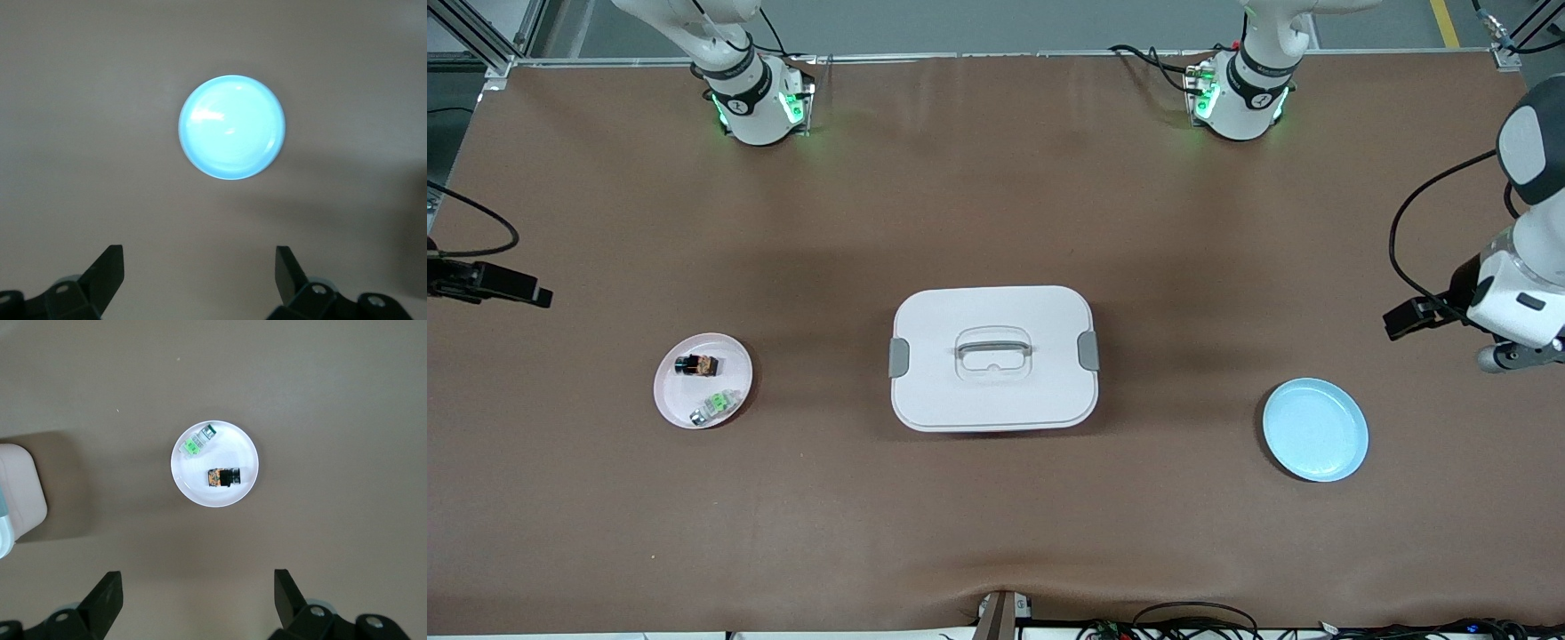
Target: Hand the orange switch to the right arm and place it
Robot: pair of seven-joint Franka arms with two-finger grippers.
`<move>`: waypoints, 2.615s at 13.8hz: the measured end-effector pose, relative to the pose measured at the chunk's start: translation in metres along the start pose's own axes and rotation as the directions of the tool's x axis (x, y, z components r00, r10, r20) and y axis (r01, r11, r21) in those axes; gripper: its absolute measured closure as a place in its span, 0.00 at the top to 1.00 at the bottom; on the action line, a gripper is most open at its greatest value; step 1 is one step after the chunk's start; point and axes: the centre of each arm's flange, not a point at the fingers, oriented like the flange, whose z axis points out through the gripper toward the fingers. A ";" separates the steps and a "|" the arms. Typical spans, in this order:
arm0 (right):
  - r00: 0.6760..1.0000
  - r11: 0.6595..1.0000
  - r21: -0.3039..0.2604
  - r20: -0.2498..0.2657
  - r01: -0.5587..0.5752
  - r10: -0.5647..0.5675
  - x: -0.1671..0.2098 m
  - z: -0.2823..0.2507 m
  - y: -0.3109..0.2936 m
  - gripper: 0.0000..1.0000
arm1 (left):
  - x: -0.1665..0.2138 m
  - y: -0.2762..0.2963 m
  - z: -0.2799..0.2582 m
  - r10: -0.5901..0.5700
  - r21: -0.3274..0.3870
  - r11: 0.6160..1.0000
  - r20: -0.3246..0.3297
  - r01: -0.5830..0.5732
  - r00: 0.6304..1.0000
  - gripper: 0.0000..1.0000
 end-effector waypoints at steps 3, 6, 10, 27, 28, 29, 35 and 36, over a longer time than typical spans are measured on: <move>0.999 1.000 -0.001 -0.034 -0.011 0.011 -0.030 -0.041 0.006 1.00 | -0.012 0.007 -0.029 -0.001 -0.056 0.998 -0.025 -0.001 1.000 1.00; 0.999 1.000 -0.002 -0.051 -0.015 0.015 -0.045 -0.058 0.008 1.00 | -0.024 0.007 -0.054 -0.002 -0.084 0.996 -0.035 -0.001 0.999 1.00; 1.000 1.000 0.000 -0.003 -0.024 0.024 -0.045 -0.046 0.013 1.00 | -0.036 0.015 -0.074 0.018 -0.091 0.996 -0.051 -0.023 0.999 1.00; 0.987 0.993 -0.048 -0.112 0.108 -0.113 -0.067 -0.048 -0.018 1.00 | -0.060 0.000 -0.087 0.049 -0.073 0.996 0.048 -0.045 0.998 1.00; 0.988 0.994 -0.047 -0.112 0.098 -0.103 -0.067 -0.048 -0.017 1.00 | -0.060 0.000 -0.087 0.049 -0.073 0.996 0.048 -0.045 0.998 1.00; 0.990 0.996 -0.044 -0.108 0.081 -0.086 -0.067 -0.047 -0.017 1.00 | -0.060 0.000 -0.087 0.049 -0.073 0.996 0.047 -0.045 0.998 1.00; 0.996 0.998 -0.039 -0.067 0.049 -0.052 -0.072 -0.045 -0.020 1.00 | -0.060 -0.001 -0.087 0.049 -0.072 0.996 0.051 -0.045 0.998 1.00; 0.997 0.998 -0.039 -0.061 0.049 -0.052 -0.073 -0.045 -0.020 1.00 | -0.060 -0.001 -0.087 0.049 -0.072 0.996 0.051 -0.045 0.998 1.00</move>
